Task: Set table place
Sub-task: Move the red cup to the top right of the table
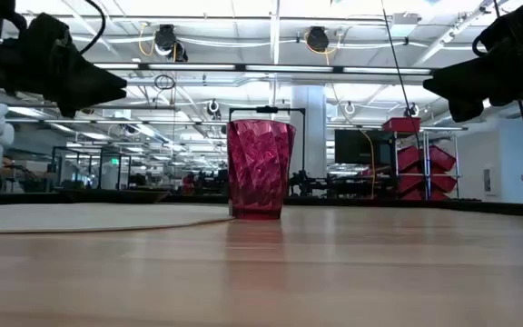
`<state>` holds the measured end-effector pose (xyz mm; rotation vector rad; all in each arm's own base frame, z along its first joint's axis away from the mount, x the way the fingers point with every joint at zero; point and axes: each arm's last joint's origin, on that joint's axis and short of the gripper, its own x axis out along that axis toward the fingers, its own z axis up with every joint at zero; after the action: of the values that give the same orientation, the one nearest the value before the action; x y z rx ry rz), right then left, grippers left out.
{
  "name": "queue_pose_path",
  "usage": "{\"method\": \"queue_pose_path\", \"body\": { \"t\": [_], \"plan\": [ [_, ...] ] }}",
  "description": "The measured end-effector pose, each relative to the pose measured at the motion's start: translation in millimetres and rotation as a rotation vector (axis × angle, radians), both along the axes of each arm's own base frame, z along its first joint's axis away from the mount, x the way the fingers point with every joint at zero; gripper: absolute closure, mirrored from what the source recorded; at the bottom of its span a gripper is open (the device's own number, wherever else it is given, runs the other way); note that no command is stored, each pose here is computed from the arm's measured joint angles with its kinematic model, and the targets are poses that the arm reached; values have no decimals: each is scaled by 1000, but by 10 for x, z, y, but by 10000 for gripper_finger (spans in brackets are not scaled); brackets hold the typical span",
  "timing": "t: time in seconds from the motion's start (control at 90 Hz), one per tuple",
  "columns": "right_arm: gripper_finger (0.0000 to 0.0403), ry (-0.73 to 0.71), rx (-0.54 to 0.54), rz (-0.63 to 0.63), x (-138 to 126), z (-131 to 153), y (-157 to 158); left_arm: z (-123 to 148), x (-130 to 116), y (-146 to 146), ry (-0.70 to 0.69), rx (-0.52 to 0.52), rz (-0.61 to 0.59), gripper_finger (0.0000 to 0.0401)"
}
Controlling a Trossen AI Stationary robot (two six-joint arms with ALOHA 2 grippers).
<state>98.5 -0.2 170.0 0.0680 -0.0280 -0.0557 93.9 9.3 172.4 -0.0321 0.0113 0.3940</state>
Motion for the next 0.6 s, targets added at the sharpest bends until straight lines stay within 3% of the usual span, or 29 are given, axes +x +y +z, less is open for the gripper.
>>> {"method": "queue_pose_path", "body": {
  "t": [0.089, 0.278, 0.367, 0.6],
  "plan": [
    [289, -32, 2, 0, -2, 31, 0, 0, 0, 0, 27, 65, -1, 256],
    [289, -72, 178, 11, -4, 60, 0, 1, 0, 0, 27, 66, -1, 256],
    [289, -84, 179, -41, -5, 67, -16, 5, 0, 1, 24, 66, 1, 256],
    [289, -343, 181, -138, -65, 304, -50, 186, -16, 2, -168, 58, 11, 256]
  ]
}}
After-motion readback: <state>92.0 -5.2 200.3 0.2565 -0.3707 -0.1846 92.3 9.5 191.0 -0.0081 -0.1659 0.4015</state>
